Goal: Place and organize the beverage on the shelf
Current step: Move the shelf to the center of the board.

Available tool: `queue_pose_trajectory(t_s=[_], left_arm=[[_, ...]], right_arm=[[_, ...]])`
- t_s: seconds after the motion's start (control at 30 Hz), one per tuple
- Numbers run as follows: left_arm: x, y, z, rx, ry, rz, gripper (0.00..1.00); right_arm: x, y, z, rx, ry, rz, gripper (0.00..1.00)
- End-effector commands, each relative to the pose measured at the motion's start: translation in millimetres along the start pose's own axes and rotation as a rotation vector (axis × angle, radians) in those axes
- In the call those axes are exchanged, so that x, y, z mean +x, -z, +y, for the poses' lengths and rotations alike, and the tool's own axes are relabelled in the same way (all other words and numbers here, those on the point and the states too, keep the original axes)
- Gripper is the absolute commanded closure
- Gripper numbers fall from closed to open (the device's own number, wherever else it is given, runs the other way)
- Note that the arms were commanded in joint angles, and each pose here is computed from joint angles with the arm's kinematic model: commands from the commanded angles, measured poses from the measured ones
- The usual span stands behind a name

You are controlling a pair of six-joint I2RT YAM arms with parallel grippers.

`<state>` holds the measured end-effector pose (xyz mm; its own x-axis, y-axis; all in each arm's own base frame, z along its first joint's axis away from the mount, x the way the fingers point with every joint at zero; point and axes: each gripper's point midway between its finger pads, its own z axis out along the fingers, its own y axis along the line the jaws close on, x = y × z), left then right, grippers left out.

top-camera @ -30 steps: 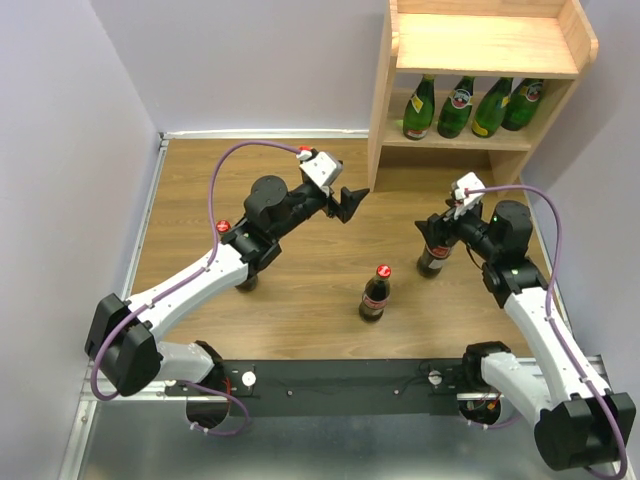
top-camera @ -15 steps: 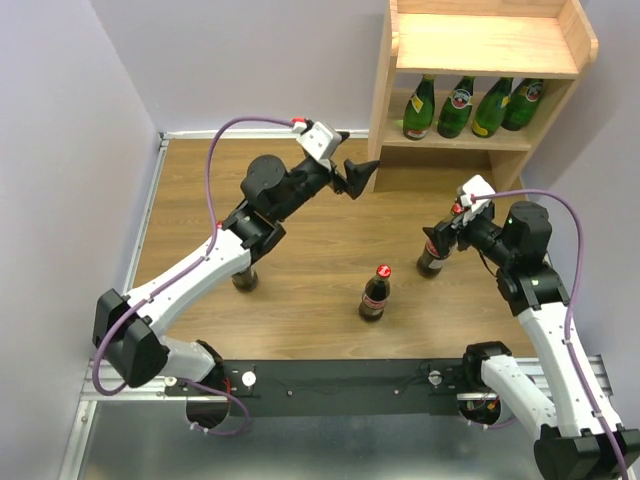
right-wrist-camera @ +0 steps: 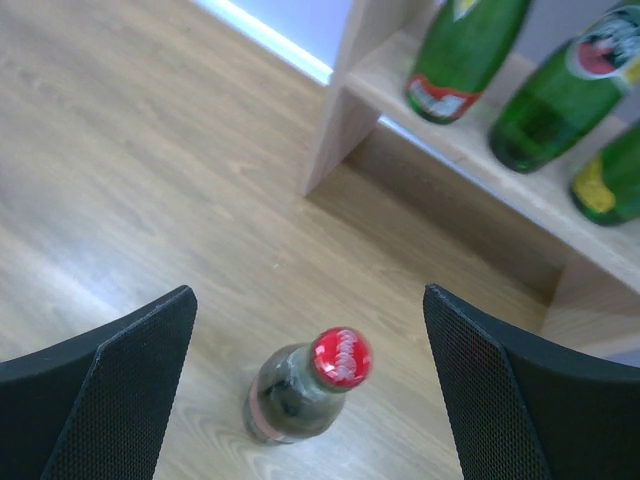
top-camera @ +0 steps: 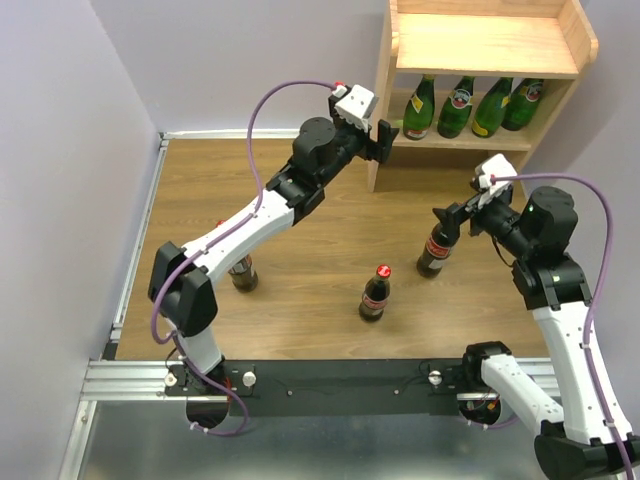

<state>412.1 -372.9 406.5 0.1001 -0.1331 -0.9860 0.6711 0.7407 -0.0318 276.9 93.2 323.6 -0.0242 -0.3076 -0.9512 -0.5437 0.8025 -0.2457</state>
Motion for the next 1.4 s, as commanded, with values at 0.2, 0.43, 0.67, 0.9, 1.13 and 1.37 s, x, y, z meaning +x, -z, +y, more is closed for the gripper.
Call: queue_pose_trajectory(t_s=[0.2,0.43,0.67,0.9,1.13,1.37], left_arm=[[17.9,-32.9,31.5,-0.164,-0.039,0.027,0.14],[26.2,-46.8,44.4,-0.232,-0.058,0.03,0.15],[24.7,-45.9,45.8,-0.228,-0.064,0.023,0.15],[7.8,-27.7,48.3,-0.203,-0.103,0.0,0.15],[4.3,4.8,49.5,-0.16,-0.106,0.005,0.1],[-6.5,38.8,30.4,-0.03,-0.092,-0.027,0.06]], right_arm=[[-37.9,-5.8,-48.4,0.214,-0.164,-0.016,0.0],[-35.9,-20.4,-85.4,0.346,-0.256,-0.003,0.0],[-21.0,-35.8,-107.4,0.36,-0.346,0.028,0.0],[27.3,-36.7,-154.5,0.346,-0.538,0.08,0.01],[78.0,-39.8,-161.2,0.276,-0.44,0.182,0.0],[135.3,-21.6,-140.9,0.127,-0.304,0.282,0.0]])
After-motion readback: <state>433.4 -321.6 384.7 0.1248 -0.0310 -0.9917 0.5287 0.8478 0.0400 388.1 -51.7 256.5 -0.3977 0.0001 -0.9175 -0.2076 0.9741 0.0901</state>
